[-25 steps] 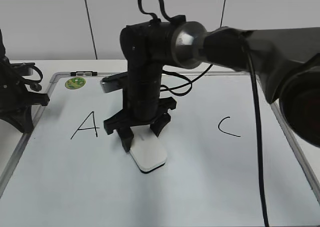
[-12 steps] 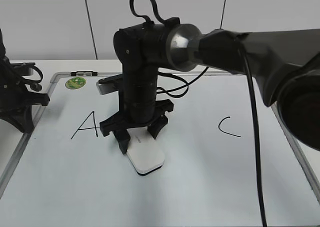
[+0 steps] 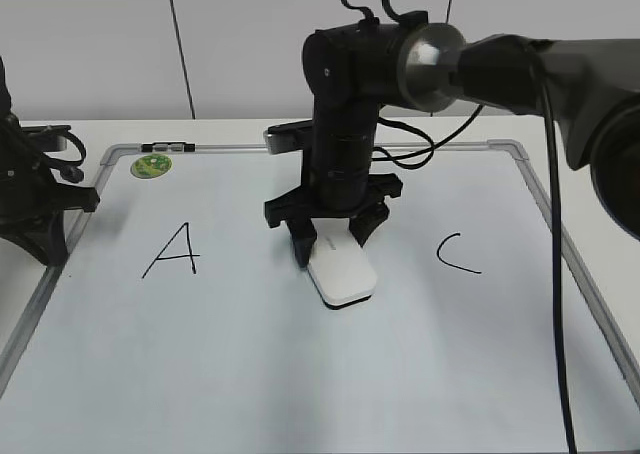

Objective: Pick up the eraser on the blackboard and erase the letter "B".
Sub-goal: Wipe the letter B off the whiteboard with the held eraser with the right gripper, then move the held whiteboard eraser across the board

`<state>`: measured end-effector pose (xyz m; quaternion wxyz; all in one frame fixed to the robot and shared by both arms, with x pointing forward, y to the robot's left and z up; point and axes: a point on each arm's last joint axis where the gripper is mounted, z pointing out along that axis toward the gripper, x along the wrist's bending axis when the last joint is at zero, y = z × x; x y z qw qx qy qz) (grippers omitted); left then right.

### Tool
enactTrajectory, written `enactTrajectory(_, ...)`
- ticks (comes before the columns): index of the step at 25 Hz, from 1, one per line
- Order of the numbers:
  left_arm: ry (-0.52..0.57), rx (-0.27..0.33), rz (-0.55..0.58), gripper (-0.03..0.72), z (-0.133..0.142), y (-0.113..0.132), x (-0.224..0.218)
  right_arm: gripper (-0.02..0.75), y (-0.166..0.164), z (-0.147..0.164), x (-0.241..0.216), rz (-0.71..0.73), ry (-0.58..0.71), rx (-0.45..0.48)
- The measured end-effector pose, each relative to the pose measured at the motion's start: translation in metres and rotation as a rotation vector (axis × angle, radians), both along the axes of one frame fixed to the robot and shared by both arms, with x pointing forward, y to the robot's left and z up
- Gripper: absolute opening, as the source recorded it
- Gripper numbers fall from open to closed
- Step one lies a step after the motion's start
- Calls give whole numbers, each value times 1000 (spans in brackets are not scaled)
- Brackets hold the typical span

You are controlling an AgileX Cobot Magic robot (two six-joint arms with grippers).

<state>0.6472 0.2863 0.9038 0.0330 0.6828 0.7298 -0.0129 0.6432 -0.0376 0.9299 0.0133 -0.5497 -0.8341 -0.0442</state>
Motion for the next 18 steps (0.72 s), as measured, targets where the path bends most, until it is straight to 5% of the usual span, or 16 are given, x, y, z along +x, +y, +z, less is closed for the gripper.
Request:
enactTrajectory(10, 2, 0, 0, 36, 0, 0, 0, 529, -40, 13, 19, -71, -45, -35)
enactTrajectory(18, 4, 1, -1, 36, 0, 0, 0, 529, -77, 96, -1, -138, -217, -81)
